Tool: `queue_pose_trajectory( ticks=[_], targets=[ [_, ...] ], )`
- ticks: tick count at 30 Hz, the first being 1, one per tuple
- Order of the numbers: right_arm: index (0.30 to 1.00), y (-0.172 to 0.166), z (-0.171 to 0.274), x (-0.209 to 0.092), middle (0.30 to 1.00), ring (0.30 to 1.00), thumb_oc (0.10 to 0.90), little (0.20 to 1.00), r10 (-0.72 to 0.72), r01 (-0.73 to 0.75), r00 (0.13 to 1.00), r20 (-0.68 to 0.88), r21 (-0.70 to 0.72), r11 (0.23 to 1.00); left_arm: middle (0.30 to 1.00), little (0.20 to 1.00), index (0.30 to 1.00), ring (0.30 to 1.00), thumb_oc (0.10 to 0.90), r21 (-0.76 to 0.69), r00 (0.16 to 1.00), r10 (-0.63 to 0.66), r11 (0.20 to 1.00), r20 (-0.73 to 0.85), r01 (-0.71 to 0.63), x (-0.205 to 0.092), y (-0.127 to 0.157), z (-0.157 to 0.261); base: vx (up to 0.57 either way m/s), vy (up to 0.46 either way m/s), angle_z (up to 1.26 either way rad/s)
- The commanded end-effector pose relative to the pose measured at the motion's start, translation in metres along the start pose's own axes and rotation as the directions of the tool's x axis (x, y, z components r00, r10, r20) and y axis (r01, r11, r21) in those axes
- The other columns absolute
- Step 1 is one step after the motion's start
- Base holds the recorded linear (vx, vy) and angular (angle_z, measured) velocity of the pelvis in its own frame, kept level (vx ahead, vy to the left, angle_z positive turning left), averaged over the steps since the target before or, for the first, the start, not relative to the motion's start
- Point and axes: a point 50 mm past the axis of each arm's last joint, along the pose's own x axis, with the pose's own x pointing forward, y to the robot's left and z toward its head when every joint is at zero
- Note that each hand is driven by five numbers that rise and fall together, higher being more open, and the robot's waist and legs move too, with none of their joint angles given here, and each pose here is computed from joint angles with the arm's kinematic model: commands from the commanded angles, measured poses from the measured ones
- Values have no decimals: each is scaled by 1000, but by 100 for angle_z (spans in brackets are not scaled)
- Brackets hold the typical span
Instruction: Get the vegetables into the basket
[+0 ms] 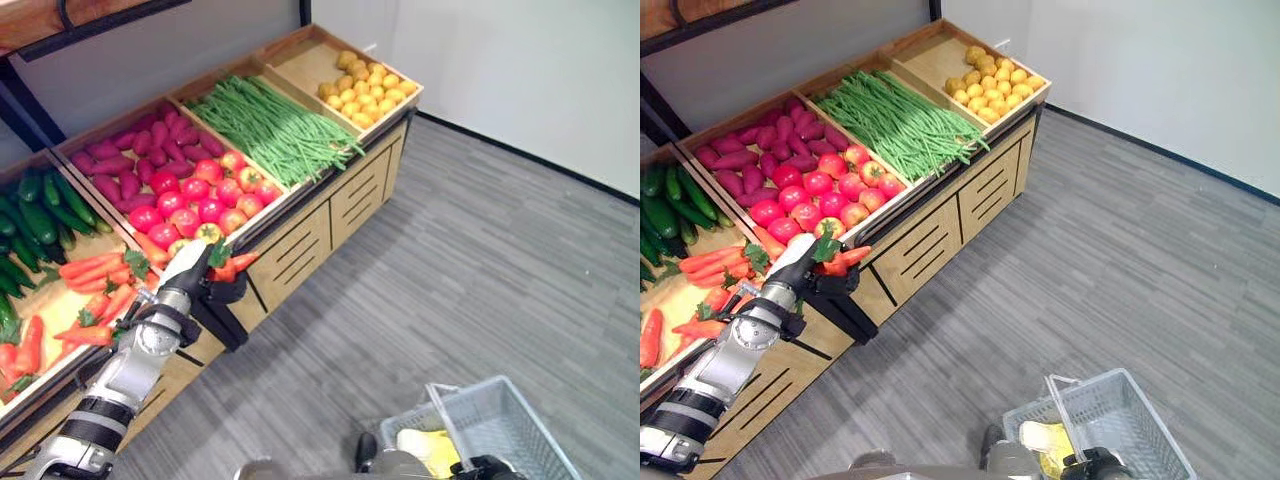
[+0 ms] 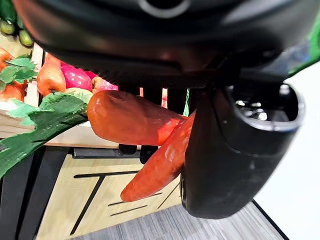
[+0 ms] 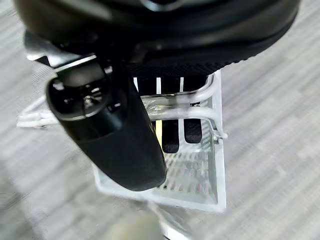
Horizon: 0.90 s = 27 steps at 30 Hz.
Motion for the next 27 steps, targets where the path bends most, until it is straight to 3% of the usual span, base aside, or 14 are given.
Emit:
queue_pose_trajectory(
  ticks=[1,14,27],
  targets=[
    [300,-20,6,1,300,300,400,300,-52,52,999,4,-64,997,300,300,300,300,400,9,948,272,961,163,-277,5,64,33,96,231,-72],
    [300,-11,46,1,300,300,400,300,-34,35,989,144,-1,999,300,300,300,300,400,46,937,293,951,192,-307,-4,83,34,31,336,-105],
    [300,1,56,-1,300,300,400,300,-14,17,980,199,-13,1000,300,300,300,300,400,-30,968,218,976,124,-216,-5,59,19,-8,-84,-57]
  ],
)
